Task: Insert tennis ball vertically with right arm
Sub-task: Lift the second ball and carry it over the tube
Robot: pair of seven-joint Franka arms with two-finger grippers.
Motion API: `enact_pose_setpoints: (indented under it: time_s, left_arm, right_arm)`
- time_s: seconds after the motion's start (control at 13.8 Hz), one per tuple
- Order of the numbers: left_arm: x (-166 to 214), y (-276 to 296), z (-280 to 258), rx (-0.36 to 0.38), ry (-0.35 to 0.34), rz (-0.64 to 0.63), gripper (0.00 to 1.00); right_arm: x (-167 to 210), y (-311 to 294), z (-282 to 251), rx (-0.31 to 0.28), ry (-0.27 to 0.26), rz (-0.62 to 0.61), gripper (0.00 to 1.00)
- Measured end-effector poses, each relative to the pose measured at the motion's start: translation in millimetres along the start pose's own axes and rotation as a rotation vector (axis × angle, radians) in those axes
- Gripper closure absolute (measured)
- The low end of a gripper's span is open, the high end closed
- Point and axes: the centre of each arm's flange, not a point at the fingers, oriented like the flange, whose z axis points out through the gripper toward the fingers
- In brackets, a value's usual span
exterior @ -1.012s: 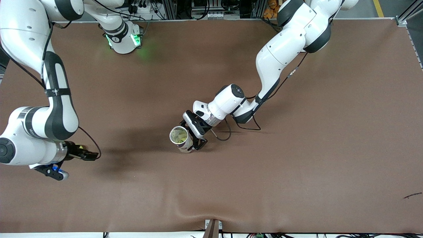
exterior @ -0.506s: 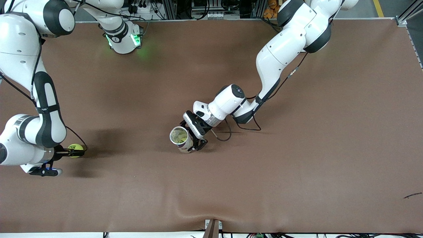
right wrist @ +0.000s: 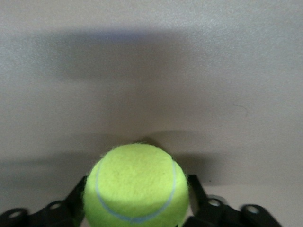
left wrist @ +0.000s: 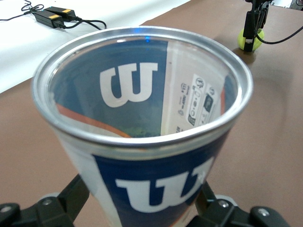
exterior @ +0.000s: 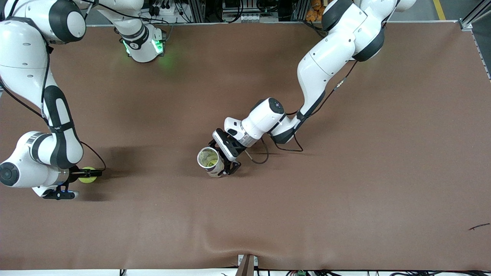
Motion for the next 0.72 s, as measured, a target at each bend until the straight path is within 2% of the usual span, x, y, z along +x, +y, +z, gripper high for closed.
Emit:
enact_pose_setpoints:
  time_s: [0.07,0.14,0.43,0.58,0.72]
  left_arm:
    - [0.1,-0.1,0.0,0.000,0.000,0.000,0.03]
    - [0.2,-0.2,-0.1,0.000,0.001,0.000,0.03]
    - [0.8,-0.8,-0.3,0.001,0.002,0.000,0.03]
    - [1.1,-1.4,-0.5,0.002,0.002,-0.001,0.03]
    - [1.4,-1.7,-0.6,0.003,0.003,-0.001,0.03]
  right_arm:
    - [0.3,0.0,-0.6,0.000,0.003,0.000,0.30]
    - [0.7,-0.2,-2.0,-0.001,0.007,0.000,0.35]
    - [5.6,-21.9,-28.7,0.014,0.030,-0.014,0.35]
    - [1.3,-60.2,-57.8,0.075,-0.015,0.018,0.35]
    - [-7.8,-97.9,-87.5,0.186,-0.073,0.075,0.35]
